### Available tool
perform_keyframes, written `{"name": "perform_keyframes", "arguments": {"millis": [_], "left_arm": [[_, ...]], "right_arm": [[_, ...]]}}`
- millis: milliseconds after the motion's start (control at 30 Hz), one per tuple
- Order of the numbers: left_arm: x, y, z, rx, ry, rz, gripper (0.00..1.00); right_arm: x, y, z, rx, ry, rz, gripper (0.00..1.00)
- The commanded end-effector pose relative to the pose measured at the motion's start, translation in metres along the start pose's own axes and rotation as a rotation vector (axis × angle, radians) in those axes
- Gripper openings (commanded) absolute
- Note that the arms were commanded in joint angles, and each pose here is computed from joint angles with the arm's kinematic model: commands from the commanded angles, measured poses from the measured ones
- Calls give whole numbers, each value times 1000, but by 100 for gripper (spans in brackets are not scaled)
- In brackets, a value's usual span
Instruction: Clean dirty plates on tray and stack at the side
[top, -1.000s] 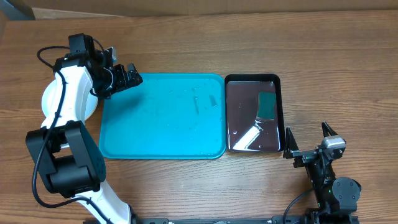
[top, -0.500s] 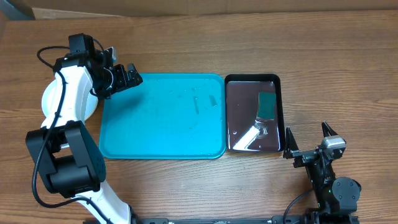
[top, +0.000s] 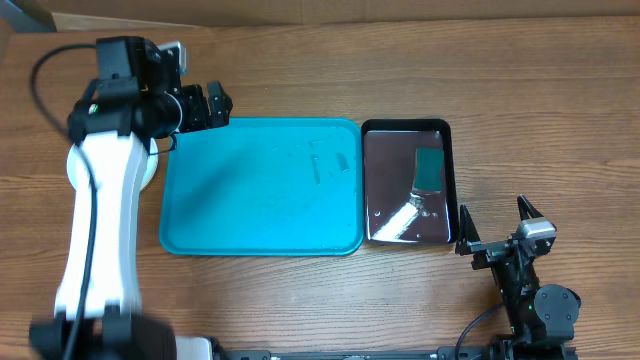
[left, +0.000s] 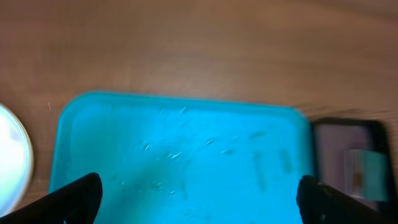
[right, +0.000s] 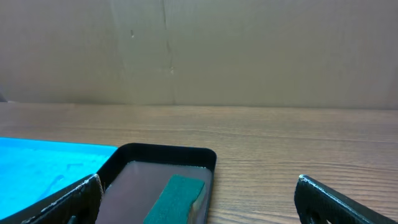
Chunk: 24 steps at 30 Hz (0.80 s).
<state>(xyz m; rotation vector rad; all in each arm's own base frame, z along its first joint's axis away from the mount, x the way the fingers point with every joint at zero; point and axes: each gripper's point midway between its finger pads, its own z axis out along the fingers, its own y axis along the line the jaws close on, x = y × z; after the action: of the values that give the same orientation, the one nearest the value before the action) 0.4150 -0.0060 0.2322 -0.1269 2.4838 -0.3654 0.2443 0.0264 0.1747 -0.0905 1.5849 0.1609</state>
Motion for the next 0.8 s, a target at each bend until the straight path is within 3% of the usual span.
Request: {"name": "perform_keyframes", "arguments": {"millis": [0, 333, 633, 767], "left_arm": [[-20, -23, -61, 8, -161, 87, 100], [-12, -46, -140, 17, -310, 131, 100], [40, -49, -168, 14, -277, 121, 100], [81, -43, -166, 10, -264, 117, 100]], "right_arm": [[2, 1, 0, -6, -5, -5, 100], [2, 1, 0, -6, -5, -5, 100], [2, 1, 0, -6, -5, -5, 100], [2, 1, 0, -6, -5, -5, 100]]}}
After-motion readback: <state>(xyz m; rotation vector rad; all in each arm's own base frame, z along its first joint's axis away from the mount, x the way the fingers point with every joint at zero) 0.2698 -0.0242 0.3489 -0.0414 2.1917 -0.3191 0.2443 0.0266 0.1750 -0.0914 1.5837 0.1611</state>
